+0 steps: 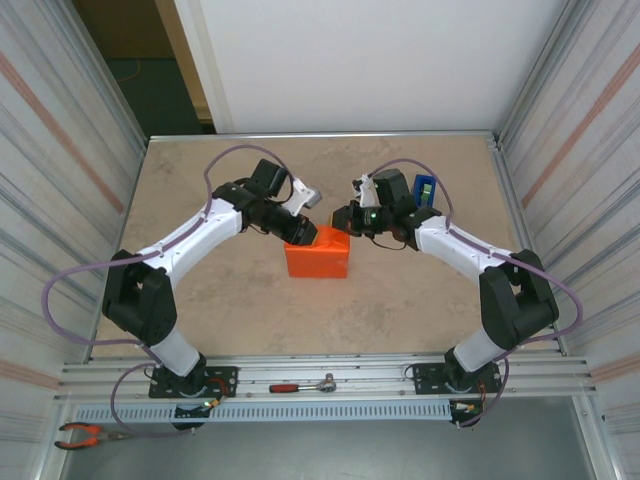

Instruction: Wrap the gift box in paper

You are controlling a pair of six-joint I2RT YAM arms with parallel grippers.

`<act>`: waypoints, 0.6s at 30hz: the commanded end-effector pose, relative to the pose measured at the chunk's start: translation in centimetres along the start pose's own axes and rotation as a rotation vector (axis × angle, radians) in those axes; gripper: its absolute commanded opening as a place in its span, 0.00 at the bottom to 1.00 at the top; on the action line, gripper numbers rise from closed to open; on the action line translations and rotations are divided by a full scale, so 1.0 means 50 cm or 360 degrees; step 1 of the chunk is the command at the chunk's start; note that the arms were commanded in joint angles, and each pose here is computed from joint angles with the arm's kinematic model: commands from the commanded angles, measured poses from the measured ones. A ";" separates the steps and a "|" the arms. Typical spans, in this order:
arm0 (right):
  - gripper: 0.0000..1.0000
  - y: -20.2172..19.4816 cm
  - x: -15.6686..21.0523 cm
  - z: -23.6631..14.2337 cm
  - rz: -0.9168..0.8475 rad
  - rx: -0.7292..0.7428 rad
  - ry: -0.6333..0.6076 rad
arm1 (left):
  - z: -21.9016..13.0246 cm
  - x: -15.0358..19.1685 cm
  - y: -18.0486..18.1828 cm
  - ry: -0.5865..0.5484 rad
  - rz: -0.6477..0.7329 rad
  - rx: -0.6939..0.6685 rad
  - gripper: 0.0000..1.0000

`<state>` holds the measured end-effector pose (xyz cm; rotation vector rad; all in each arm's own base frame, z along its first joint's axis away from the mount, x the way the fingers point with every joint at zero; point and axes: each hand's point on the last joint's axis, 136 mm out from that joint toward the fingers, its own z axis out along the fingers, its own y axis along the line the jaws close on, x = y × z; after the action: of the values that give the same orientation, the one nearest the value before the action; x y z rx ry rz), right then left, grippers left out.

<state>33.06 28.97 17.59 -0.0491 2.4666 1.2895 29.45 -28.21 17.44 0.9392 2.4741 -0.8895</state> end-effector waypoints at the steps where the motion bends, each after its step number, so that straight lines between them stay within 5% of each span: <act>1: 0.00 0.013 0.006 -0.028 0.0007 0.0076 0.0034 | 0.001 0.026 -0.004 0.0067 0.0026 -0.0019 0.19; 18: 0.00 0.040 0.088 -0.006 -0.0066 0.0093 0.0134 | 0.012 0.034 -0.004 0.0095 0.0013 -0.0014 0.17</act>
<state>29.30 31.02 17.92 -0.1266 2.5576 1.2486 29.55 -28.12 17.34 0.9389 2.4761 -0.8721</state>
